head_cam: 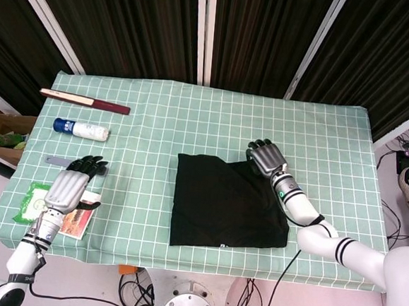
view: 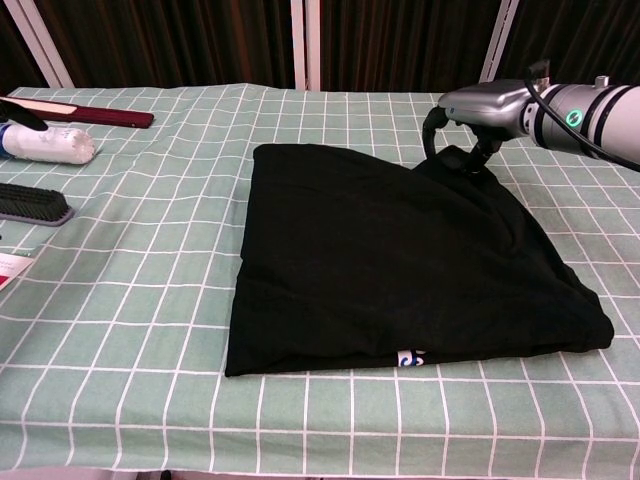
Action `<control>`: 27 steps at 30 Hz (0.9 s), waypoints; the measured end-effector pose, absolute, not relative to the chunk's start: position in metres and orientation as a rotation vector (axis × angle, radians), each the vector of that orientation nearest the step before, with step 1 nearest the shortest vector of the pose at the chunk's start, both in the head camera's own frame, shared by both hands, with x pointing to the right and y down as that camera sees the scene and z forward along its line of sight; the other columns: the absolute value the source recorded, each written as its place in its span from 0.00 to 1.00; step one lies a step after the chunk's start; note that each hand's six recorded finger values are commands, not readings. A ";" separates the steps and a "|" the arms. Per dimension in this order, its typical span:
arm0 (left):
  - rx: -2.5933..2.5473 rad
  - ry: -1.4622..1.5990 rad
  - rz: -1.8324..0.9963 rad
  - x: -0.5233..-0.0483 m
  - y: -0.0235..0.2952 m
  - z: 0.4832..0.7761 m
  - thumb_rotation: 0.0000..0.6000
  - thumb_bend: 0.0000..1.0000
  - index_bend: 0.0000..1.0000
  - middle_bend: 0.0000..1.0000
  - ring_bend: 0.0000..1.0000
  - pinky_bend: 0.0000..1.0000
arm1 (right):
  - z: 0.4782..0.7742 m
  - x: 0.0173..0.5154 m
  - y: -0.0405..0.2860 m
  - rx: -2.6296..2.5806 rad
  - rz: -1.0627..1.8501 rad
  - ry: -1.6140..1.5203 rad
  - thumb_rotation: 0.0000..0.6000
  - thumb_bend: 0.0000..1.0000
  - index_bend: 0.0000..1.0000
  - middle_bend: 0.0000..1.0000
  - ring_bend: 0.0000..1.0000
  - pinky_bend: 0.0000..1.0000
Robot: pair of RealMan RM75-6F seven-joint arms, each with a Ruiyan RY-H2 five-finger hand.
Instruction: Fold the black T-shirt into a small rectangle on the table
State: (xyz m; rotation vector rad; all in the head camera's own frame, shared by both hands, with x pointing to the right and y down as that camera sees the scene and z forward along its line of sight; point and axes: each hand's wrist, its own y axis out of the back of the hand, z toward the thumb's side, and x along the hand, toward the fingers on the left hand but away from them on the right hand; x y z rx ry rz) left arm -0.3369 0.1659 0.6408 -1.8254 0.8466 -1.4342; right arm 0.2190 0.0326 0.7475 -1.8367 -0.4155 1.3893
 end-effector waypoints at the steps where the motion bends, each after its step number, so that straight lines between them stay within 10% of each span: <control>1: -1.828 0.846 -1.433 -0.336 0.166 0.641 1.00 0.09 0.16 0.10 0.08 0.18 | 0.748 0.221 0.033 -1.837 1.395 -0.417 1.00 0.52 0.49 0.23 0.13 0.19; 21: -1.835 0.812 -1.423 -0.331 0.167 0.643 1.00 0.09 0.16 0.10 0.08 0.18 | 0.745 0.274 0.026 -1.806 1.498 -0.559 1.00 0.48 0.57 0.26 0.13 0.18; 27: -1.831 0.789 -1.429 -0.330 0.166 0.645 1.00 0.09 0.16 0.10 0.08 0.18 | 0.753 0.277 0.031 -1.789 1.523 -0.526 1.00 0.22 0.13 0.14 0.06 0.10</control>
